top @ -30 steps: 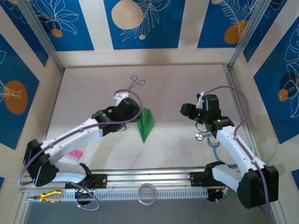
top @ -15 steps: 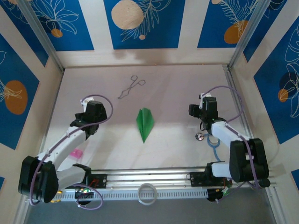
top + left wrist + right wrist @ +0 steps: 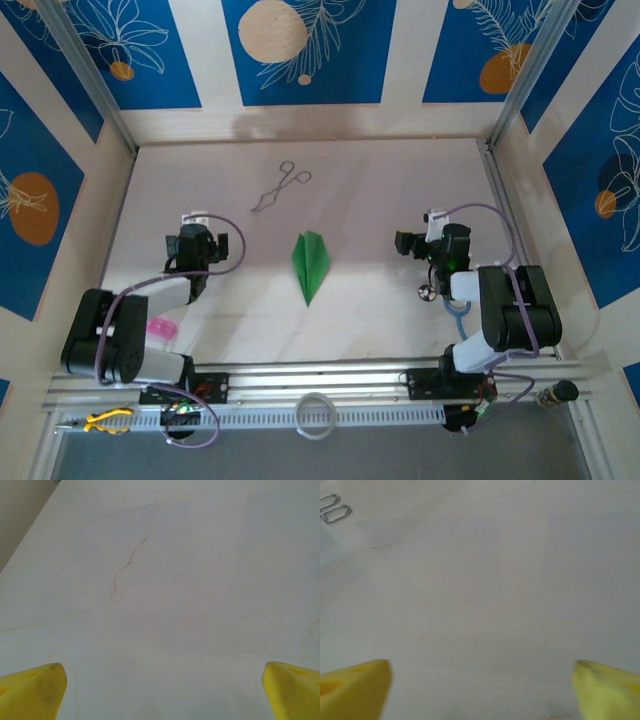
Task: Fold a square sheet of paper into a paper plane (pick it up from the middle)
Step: Reset both arms
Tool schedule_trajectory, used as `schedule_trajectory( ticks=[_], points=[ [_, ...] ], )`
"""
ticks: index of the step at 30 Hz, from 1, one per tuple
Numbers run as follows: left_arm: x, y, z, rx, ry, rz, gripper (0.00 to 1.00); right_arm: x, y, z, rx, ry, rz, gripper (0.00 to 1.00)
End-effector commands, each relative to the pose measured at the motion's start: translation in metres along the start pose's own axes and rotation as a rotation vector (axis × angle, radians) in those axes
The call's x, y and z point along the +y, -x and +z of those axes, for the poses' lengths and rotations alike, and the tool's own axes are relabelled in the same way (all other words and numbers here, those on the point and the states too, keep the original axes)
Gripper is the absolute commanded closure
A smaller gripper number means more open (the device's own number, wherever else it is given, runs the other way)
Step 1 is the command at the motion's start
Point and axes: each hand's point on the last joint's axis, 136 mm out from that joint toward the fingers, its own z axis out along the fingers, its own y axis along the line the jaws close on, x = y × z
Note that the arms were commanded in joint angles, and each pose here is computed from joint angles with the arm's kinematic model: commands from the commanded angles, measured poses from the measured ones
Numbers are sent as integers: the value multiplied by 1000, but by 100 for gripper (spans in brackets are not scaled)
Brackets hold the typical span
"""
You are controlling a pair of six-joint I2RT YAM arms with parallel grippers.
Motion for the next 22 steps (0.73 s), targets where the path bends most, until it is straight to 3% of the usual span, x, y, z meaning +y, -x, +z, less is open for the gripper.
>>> schedule_trajectory(
  ticks=[1, 4, 22],
  points=[
    [-10, 41, 3, -204, -83, -3, 0, -7, 28, 1, -88, -36, 19, 1],
    [-17, 22, 13, -224, -165, -26, 0, -8, 28, 1, -97, -52, 11, 1],
    [-7, 23, 11, -241, -135, -65, 0, -7, 28, 1, -89, -44, 14, 1]
  ],
)
